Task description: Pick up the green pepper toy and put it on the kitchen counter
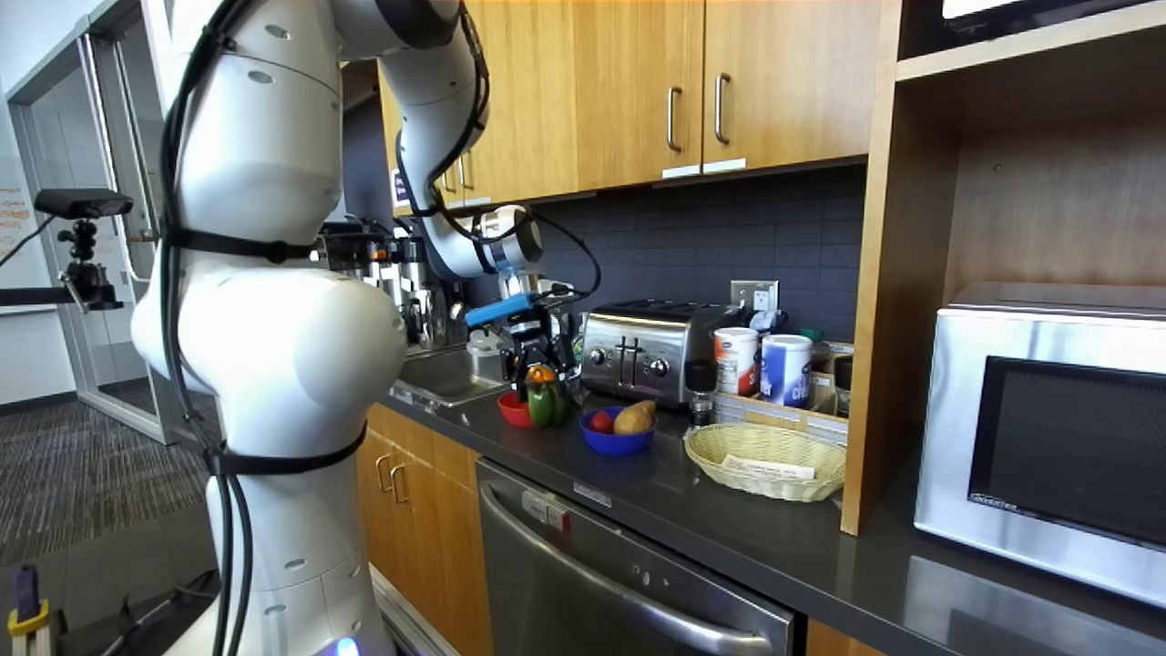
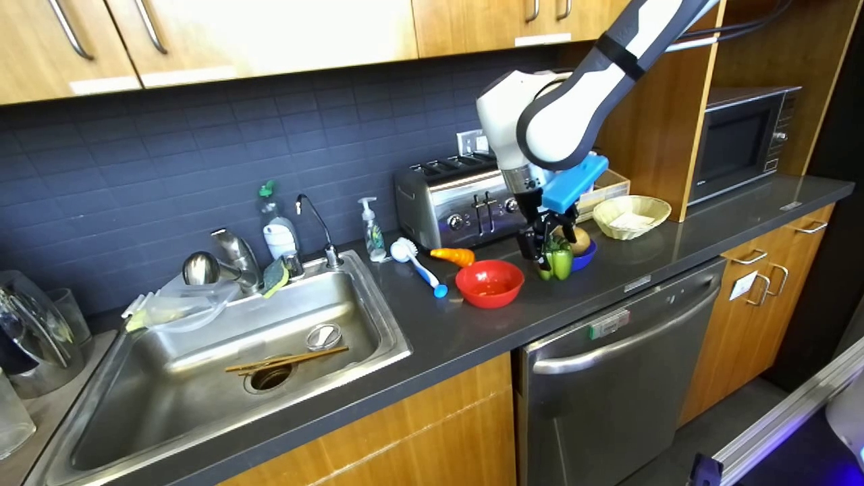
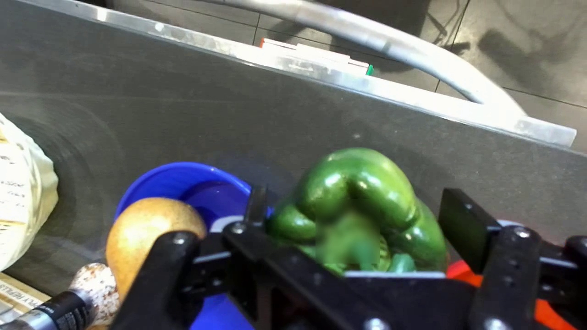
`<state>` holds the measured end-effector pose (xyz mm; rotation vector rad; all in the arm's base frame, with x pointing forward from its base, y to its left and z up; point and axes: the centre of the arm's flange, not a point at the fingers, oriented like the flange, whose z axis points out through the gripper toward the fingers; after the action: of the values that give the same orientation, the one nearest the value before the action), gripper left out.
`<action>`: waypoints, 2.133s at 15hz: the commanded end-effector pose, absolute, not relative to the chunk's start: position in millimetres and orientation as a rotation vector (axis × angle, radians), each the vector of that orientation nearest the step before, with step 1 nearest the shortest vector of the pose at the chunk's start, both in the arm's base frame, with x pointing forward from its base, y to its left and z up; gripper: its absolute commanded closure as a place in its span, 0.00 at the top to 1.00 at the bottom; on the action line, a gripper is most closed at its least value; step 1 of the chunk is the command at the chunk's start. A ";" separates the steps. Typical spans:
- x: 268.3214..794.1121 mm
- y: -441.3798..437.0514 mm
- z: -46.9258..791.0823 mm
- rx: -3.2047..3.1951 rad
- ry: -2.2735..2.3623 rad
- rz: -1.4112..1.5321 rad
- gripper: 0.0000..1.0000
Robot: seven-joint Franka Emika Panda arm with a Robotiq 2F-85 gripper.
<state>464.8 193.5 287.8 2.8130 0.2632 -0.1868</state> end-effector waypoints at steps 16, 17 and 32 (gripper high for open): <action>434.4 220.0 276.1 2.778 0.421 -0.210 0.68; 433.3 223.0 276.9 2.777 0.439 -0.200 0.68; 449.1 215.8 272.3 2.807 0.500 -0.175 0.68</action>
<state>442.4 218.5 274.4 2.8057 0.4750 -0.1807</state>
